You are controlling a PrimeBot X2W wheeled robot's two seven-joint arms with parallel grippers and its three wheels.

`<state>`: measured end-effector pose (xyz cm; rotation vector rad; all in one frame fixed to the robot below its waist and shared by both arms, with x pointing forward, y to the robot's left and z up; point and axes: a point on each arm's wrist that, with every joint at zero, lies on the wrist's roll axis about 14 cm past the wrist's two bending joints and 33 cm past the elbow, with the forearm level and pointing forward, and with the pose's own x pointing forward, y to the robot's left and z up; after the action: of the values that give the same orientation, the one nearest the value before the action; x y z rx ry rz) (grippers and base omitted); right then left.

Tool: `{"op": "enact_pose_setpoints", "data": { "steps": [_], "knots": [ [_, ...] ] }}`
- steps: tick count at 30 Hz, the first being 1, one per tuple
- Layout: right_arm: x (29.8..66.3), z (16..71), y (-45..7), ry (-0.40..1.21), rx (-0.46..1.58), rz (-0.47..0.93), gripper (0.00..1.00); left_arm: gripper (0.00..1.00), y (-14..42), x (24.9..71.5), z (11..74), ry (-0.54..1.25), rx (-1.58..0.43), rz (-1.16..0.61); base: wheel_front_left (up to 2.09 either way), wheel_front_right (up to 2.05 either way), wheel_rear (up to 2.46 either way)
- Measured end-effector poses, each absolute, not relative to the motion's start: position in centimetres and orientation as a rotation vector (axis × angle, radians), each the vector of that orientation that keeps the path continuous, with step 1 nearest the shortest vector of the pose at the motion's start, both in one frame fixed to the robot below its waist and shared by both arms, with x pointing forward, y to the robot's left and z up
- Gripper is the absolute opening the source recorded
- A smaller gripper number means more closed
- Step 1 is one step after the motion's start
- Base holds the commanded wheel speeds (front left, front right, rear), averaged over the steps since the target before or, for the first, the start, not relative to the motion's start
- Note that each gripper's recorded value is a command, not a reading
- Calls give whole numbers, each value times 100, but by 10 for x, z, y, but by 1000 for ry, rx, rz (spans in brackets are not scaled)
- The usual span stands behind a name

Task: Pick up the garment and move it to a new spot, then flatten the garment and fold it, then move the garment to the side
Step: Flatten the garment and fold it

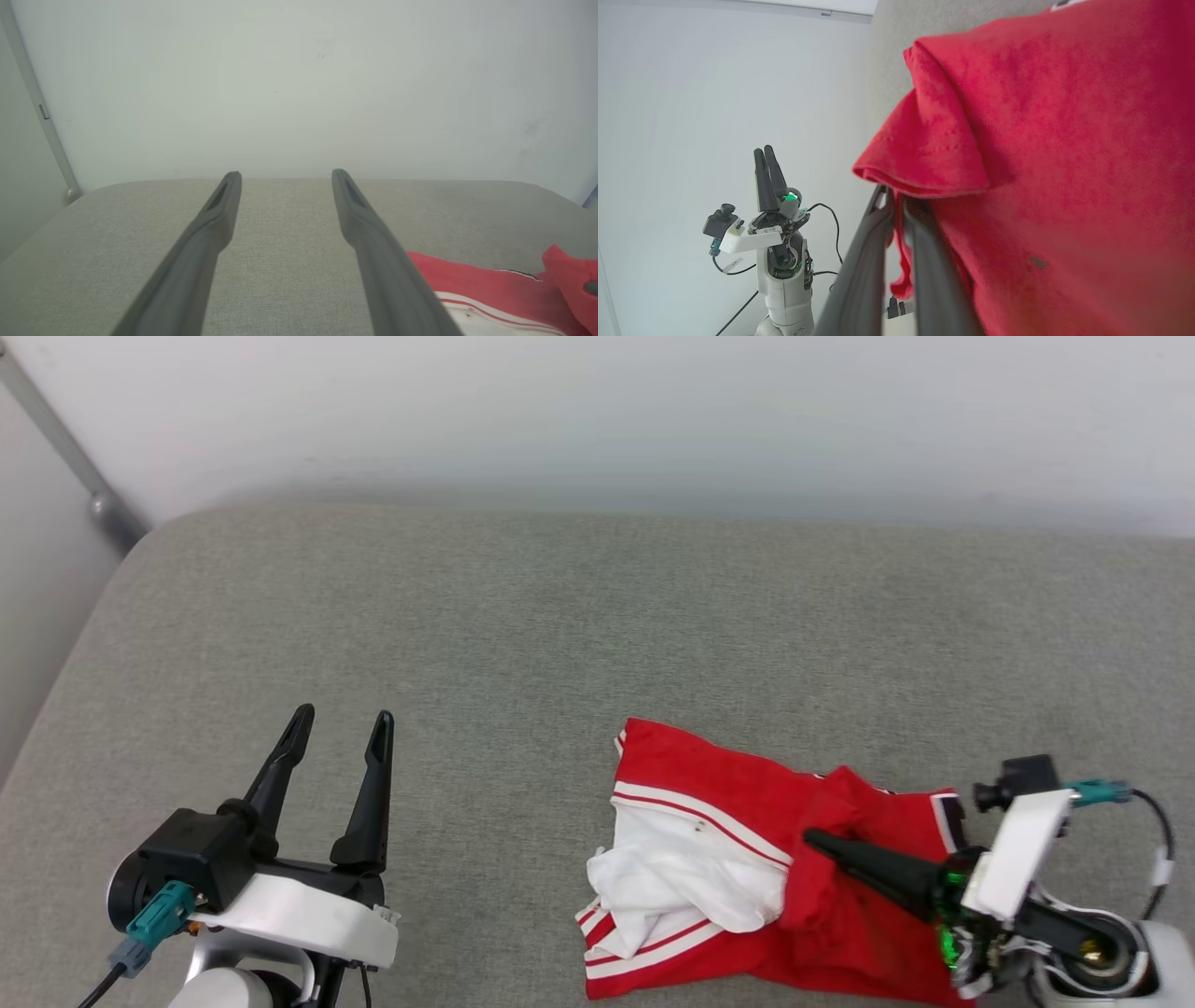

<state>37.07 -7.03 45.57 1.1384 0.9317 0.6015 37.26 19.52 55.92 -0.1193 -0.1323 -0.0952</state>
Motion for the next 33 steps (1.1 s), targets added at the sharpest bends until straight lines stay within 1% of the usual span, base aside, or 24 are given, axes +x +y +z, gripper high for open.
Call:
{"op": "enact_pose_setpoints", "data": {
  "steps": [5, 7, 13, 14, 15, 16, 18, 21, 23, 26, 29, 31, 33],
  "knots": [
    [371, 462, -24, 953, 1151, 702, 0, 100, 203, 366, 557, -127, -122, -67, 0, 0, 0],
    [371, 463, -7, 963, 1118, 735, 0, 100, 205, 365, 556, -123, -127, -58, 0, 0, 0],
    [373, 451, 28, 996, 1036, 758, 0, 100, 210, 368, 552, -115, -132, -44, 0, 0, 0],
    [373, 447, 32, 1004, 1003, 756, 20, 100, 211, 369, 551, -114, -133, -41, 0, 0, 0],
    [373, 442, 35, 1009, 971, 751, 49, 100, 212, 370, 551, -115, -133, -38, 0, 0, 0],
    [373, 437, 37, 1011, 945, 742, 100, 100, 212, 371, 550, -112, -134, -35, 0, 0, 0],
    [369, 430, 41, 1030, 911, 741, 100, 100, 213, 371, 546, -99, -139, -30, 0, 0, 0],
    [369, 430, 44, 1016, 871, 745, 100, 100, 214, 371, 544, -97, -138, -28, 0, 0, 0],
    [372, 438, 44, 977, 844, 758, 100, 100, 213, 372, 545, -100, -138, -31, 0, 0, 0],
    [380, 452, 36, 886, 746, 772, 100, 100, 210, 373, 546, -106, -137, -41, 0, 0, 0],
    [392, 462, 12, 761, 591, 744, 100, 100, 207, 375, 548, -112, -139, -50, 0, 0, 0],
    [401, 465, -14, 673, 495, 687, 100, 100, 205, 374, 548, -113, -141, -53, 0, 0, 0],
    [404, 459, -47, 625, 396, 604, 100, 100, 202, 373, 545, -104, -147, -60, 0, 0, 0]
  ]
}}
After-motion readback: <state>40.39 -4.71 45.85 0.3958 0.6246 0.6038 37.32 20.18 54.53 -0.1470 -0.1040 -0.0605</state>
